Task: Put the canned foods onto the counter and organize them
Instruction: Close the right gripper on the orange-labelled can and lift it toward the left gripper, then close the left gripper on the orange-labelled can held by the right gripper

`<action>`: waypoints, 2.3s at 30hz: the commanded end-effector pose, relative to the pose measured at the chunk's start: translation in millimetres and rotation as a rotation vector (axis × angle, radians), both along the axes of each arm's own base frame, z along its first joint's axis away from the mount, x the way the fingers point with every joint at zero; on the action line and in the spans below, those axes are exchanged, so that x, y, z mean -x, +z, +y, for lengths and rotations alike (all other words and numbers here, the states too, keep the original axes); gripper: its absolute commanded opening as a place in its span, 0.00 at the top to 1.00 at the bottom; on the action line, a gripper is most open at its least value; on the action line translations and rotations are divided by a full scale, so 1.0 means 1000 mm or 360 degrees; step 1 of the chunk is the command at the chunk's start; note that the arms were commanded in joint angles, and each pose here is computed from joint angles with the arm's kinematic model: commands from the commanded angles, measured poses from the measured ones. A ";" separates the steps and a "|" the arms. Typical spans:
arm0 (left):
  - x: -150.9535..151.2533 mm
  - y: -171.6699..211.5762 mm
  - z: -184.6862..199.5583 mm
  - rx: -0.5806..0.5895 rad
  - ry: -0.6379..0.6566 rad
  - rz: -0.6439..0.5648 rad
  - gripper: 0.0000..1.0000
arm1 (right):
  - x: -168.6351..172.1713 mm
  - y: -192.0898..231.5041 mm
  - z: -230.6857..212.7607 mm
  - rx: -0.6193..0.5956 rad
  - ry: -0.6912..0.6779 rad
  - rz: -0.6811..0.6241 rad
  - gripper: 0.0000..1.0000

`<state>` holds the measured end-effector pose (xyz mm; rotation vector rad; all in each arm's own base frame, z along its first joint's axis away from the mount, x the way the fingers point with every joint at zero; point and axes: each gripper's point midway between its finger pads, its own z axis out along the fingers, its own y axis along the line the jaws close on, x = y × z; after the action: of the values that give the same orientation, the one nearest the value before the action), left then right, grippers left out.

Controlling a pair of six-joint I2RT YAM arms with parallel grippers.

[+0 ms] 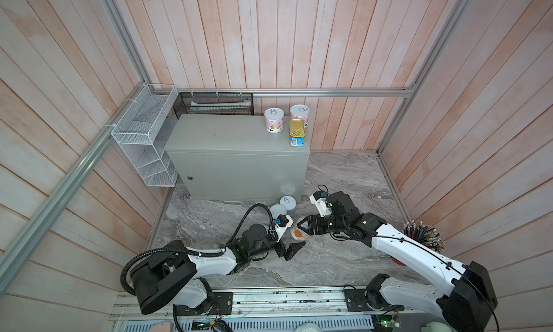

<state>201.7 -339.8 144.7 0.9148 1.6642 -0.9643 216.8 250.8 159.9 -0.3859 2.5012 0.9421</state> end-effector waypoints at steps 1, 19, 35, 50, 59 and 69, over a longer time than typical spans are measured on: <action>-0.002 0.016 -0.009 0.0070 -0.0031 -0.0057 0.00 | 0.000 0.032 0.010 -0.0144 0.0083 -0.0085 0.36; -0.012 0.015 -0.024 0.0071 -0.0043 -0.0081 0.00 | 0.009 0.040 0.008 -0.0238 0.0091 -0.0077 0.36; -0.016 0.016 -0.032 0.0075 -0.0062 -0.0085 0.13 | 0.007 0.037 0.012 -0.0277 0.0099 -0.0058 0.36; -0.016 0.015 -0.028 0.0070 -0.0030 -0.0065 0.36 | 0.007 0.031 0.009 -0.0278 0.0059 -0.0047 0.32; -0.011 0.021 -0.022 0.0099 -0.0027 -0.0064 0.43 | 0.011 0.036 0.004 -0.0338 0.0016 -0.0088 0.18; -0.005 0.028 -0.018 0.0129 -0.0056 -0.0078 0.52 | 0.012 0.043 0.000 -0.0372 -0.0012 -0.0131 0.12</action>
<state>206.3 -356.8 143.2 0.9409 1.6615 -0.9894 204.0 250.8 202.9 -0.3436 2.2949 1.1707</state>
